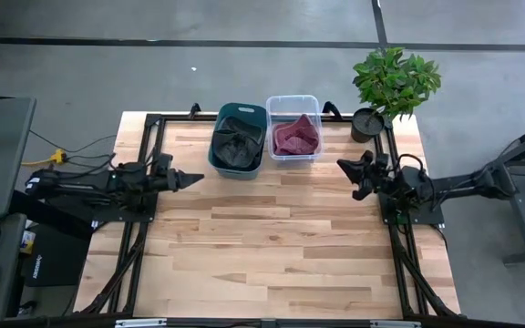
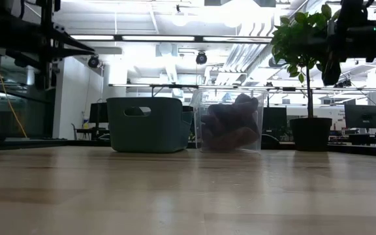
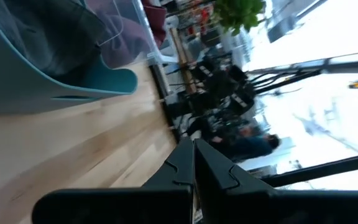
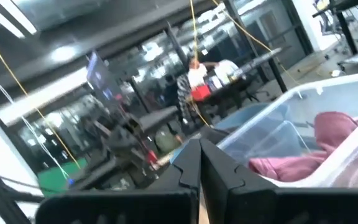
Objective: Pick & Place hat
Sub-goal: Return to Home Position
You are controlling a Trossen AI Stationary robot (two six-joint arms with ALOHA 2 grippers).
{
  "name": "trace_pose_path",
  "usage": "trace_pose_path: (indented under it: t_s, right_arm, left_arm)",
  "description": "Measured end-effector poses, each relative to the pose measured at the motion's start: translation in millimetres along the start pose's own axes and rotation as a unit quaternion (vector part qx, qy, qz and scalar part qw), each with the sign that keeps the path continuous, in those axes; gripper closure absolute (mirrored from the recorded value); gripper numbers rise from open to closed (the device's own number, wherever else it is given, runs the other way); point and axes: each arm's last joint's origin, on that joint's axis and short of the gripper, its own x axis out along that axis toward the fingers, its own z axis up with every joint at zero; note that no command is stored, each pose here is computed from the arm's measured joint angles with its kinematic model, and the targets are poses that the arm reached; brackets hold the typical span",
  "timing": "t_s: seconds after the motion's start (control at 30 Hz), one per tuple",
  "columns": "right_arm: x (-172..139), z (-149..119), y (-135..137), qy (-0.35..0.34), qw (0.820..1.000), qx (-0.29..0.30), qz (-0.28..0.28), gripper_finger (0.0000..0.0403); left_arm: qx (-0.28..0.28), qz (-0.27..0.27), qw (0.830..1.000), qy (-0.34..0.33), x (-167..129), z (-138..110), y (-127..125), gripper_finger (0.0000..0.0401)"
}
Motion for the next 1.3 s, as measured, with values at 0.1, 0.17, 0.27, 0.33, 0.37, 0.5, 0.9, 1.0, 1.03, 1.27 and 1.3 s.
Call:
trace_pose_path:
  t_s: [0.1,0.17,0.27,0.33,0.37,0.5,0.9,1.0,1.03,1.27,1.3]
  right_arm:
    - [-1,-1,-4,-0.021,1.0,0.01,0.01,0.0403]
    - [-1,1,-4,-0.025,1.0,0.006,0.012,0.0403]
    - [0,3,-5,-0.03,0.999,-0.003,0.017,0.0403]
    - [0,2,-6,-0.022,1.0,-0.008,0.02,0.0403]
    - [0,1,-7,-0.018,1.0,-0.008,0.019,0.0403]
    - [1,0,-9,-0.012,1.0,-0.006,0.013,0.0403]
    - [2,-6,-14,0.028,0.997,-0.07,0.012,0.0403]
    - [2,-9,-15,0.04,0.996,-0.08,0.005,0.0402]
    - [2,-9,-16,0.042,0.996,-0.081,0.0,0.0402]
    - [1,-13,-21,0.05,0.989,-0.126,-0.051,0.0402]
    - [1,-14,-20,0.058,0.985,-0.159,-0.038,0.0402]
  left_arm:
    - [-0.017,-0.032,0.999,-0.009,2,-4,9,0.0401]
    - [-0.025,-0.054,0.998,-0.017,2,-6,14,0.0401]
    - [-0.029,-0.067,0.997,-0.021,1,-8,21,0.0401]
    - [-0.031,-0.072,0.997,-0.024,0,-9,23,0.0401]
    - [-0.033,-0.078,0.996,-0.025,-1,-8,23,0.0401]
    - [-0.03,-0.072,0.997,-0.029,-4,-9,26,0.0401]
    - [0.118,-0.085,0.989,-0.004,-9,-10,28,0.0401]
    - [0.18,-0.06,0.981,-0.03,-8,-9,31,0.0401]
    - [0.187,-0.055,0.98,-0.033,-8,-9,31,0.0401]
    - [0.259,-0.032,0.965,-0.038,-8,-10,35,0.0401]
    - [0.269,-0.031,0.962,-0.038,-8,-10,35,0.0401]
